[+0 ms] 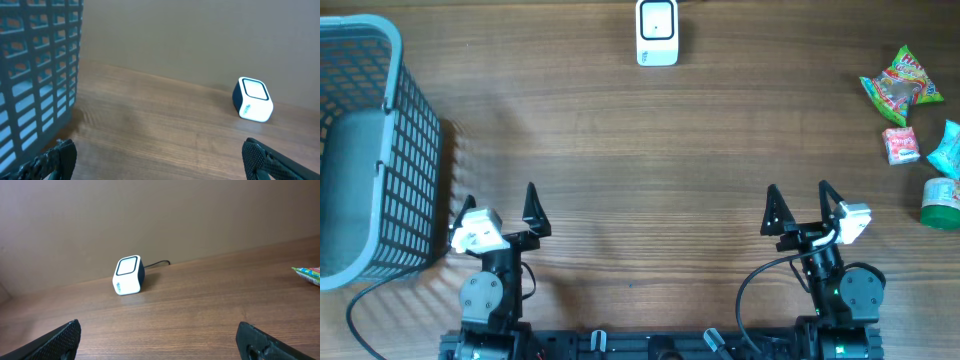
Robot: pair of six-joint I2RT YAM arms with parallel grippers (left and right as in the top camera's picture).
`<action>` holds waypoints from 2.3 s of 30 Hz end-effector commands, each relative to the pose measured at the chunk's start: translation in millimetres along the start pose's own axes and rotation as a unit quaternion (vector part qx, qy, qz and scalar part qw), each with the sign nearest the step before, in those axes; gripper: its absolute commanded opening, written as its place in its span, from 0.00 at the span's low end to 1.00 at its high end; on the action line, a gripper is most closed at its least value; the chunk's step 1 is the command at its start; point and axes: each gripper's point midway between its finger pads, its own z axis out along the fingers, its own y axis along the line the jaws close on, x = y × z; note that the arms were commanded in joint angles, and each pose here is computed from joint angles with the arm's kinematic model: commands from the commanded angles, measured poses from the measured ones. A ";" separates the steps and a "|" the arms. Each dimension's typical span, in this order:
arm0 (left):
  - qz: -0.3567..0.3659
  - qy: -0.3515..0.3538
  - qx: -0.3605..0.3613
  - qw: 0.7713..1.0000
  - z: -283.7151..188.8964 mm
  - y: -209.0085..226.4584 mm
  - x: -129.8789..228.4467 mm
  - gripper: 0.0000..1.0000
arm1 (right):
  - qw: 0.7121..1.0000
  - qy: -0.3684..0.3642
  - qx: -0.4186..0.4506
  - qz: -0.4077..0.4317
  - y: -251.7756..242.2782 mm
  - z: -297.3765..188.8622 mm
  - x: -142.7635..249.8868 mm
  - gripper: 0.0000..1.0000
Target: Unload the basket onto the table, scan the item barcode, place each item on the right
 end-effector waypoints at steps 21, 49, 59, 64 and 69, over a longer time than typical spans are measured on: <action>0.039 0.011 0.041 0.998 1.5 -6.7 7.7 1.00 | 1.000 -0.006 0.008 0.002 -2.4 -0.2 -2.1 1.00; 0.039 0.009 0.041 0.998 1.5 -6.9 6.9 1.00 | 0.981 0.047 0.032 -0.188 -16.3 4.7 19.6 1.00; 0.039 0.009 0.041 0.998 1.5 -6.9 6.9 1.00 | 0.981 0.054 0.033 -0.185 -17.3 5.2 22.8 1.00; 0.039 0.009 0.041 0.998 1.5 -6.9 6.9 1.00 | 0.981 0.054 0.033 -0.185 -17.4 5.2 22.7 1.00; 0.039 0.009 0.041 0.998 1.5 -6.9 6.9 1.00 | 0.981 -0.004 0.028 -0.193 -8.8 -0.4 -3.0 1.00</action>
